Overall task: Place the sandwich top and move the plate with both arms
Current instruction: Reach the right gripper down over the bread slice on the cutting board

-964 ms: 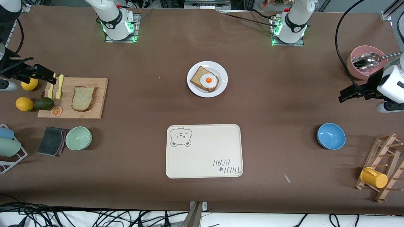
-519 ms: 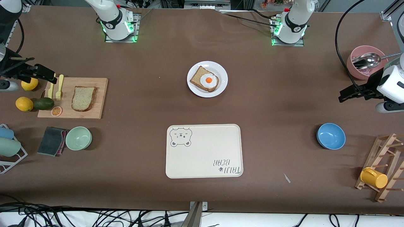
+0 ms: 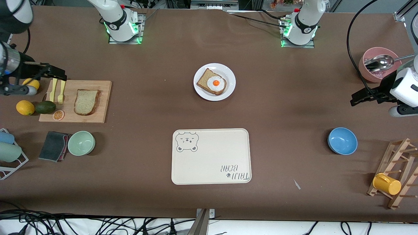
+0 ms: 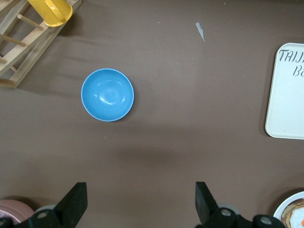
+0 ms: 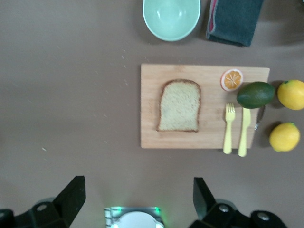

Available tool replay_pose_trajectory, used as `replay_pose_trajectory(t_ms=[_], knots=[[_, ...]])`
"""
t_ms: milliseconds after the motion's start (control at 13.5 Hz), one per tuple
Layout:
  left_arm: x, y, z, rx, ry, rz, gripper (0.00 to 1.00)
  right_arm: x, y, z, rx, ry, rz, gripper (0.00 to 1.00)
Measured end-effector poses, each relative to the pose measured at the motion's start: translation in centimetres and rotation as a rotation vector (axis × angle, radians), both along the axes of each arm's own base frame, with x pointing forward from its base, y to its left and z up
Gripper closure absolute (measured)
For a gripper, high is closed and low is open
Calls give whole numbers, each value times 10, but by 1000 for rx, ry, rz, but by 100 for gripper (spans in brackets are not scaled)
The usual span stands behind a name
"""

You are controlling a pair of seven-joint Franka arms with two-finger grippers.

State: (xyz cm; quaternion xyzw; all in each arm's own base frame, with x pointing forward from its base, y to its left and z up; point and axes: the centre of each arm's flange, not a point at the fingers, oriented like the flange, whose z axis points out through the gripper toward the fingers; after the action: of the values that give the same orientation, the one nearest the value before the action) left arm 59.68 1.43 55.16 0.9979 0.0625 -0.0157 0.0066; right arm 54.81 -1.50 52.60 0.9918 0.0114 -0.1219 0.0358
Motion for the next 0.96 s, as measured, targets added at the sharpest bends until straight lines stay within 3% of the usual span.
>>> replay_pose_trajectory(t_ms=[223,519,742,890,964], knots=[[0,0,0,0,-3,1,0,4,17,-36,-47,39,40,0],[1,1,0,0,-6,1,0,3,14,-114,-76,-1,62,0],[2,1,1,0,-14,2,0,-6,12,-165,-147,-50,30,1],[2,1,1,0,-16,2,0,-8,13,-194,-155,-58,30,3],[2,1,1,0,-16,2,0,-7,13,-207,-152,-58,31,10]])
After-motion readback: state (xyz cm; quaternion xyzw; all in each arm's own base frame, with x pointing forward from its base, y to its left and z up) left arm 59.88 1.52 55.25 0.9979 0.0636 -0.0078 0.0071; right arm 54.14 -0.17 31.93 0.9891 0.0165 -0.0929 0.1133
